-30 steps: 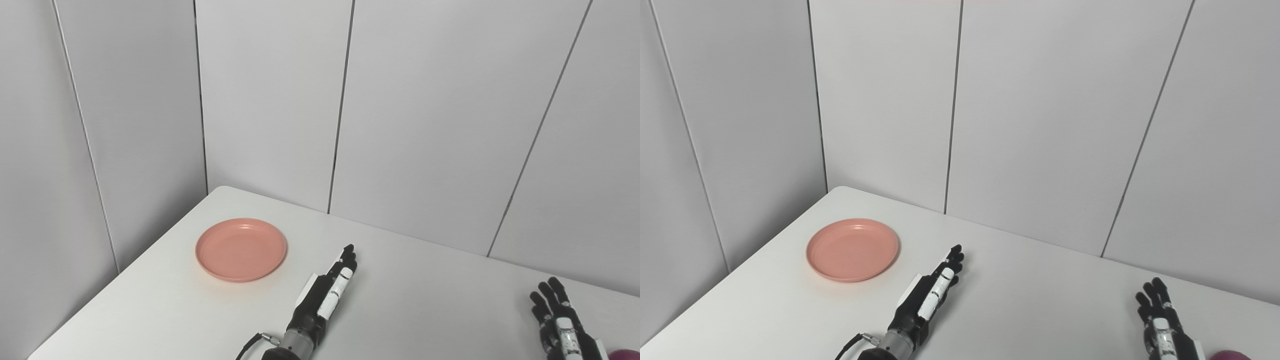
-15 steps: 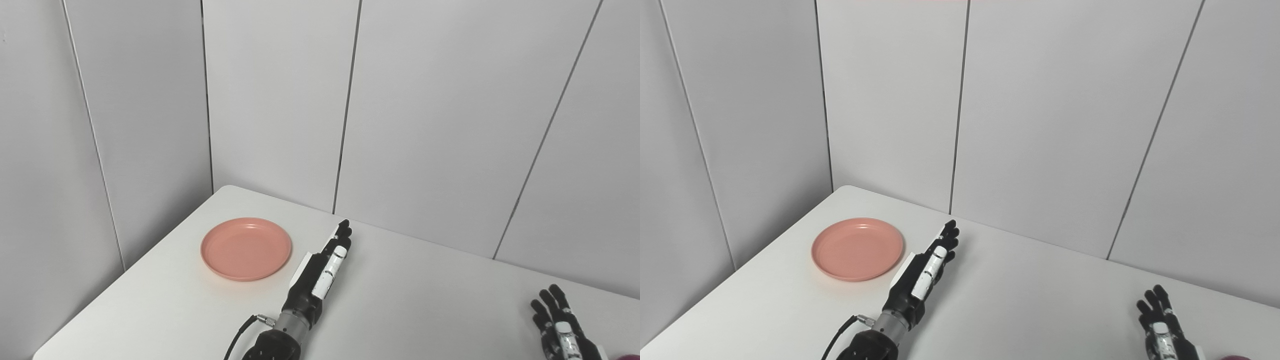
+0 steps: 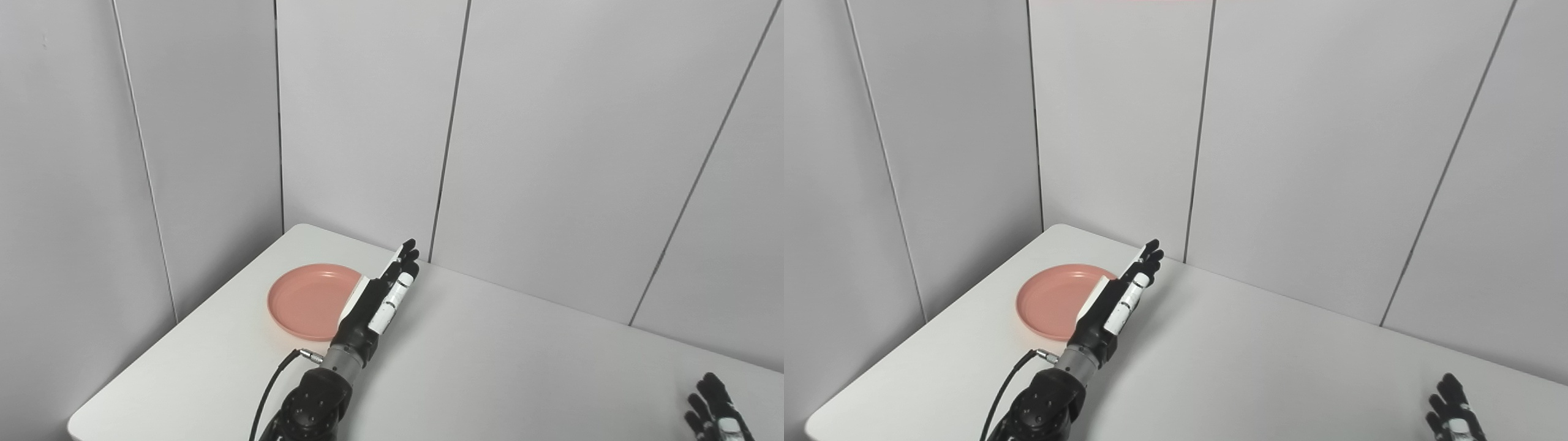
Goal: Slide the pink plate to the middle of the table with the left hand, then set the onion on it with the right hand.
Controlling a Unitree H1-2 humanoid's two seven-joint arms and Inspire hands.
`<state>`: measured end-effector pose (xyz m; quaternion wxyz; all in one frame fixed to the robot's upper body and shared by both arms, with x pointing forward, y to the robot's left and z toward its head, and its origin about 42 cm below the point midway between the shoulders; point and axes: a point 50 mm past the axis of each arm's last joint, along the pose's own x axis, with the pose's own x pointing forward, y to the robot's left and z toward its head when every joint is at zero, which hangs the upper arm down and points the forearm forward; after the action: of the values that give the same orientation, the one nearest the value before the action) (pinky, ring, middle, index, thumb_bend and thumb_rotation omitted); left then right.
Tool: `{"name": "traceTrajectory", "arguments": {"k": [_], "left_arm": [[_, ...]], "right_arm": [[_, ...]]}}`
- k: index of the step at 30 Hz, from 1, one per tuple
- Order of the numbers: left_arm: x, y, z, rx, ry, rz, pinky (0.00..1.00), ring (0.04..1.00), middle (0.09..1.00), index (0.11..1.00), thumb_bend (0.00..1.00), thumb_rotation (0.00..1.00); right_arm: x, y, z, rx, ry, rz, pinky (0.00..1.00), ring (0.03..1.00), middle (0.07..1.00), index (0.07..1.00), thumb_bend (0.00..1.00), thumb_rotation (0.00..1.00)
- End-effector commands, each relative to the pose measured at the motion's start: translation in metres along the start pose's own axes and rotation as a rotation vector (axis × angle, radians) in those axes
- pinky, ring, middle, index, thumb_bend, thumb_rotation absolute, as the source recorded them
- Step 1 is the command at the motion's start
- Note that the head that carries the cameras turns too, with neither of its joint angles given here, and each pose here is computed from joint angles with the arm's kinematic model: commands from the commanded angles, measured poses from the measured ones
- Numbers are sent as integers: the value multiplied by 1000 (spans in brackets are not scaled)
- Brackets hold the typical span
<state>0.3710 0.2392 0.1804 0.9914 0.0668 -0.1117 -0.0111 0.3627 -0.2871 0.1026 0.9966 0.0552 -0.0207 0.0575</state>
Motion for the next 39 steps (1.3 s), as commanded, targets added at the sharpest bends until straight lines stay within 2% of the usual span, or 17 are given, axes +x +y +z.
{"name": "traceTrajectory", "arguments": {"k": [1, 5, 14, 21, 25, 30, 39], "left_arm": [[18, 5, 27, 13, -90, -1, 1000, 987, 978, 956, 558, 1000], [22, 17, 31, 40, -118, 17, 963, 965, 961, 941, 554, 1000], [30, 55, 38, 56, -128, 80, 949, 941, 945, 929, 539, 1000], [53, 104, 38, 74, -113, 156, 924, 907, 907, 905, 603, 1000], [65, 131, 43, 31, -103, 205, 866, 869, 874, 883, 552, 1000], [73, 161, 44, 60, -96, 253, 813, 821, 829, 847, 562, 1000], [87, 195, 43, 54, -51, 299, 812, 807, 805, 815, 557, 1000]], "right_arm": [[-29, -8, -31, 42, 110, -38, 1000, 1000, 994, 967, 659, 775], [-29, -8, -29, 50, 108, -39, 1000, 1000, 998, 972, 645, 786], [-29, -5, -30, 41, 108, -40, 1000, 998, 1000, 988, 606, 808], [-28, -3, -31, 39, 117, -40, 1000, 1000, 999, 982, 611, 814], [-28, -2, -32, 36, 121, -35, 1000, 1000, 997, 978, 627, 804], [-28, -1, -33, 26, 122, -34, 1000, 1000, 991, 974, 623, 794], [-29, -1, -35, 38, 119, -40, 1000, 999, 984, 965, 637, 775]]}}
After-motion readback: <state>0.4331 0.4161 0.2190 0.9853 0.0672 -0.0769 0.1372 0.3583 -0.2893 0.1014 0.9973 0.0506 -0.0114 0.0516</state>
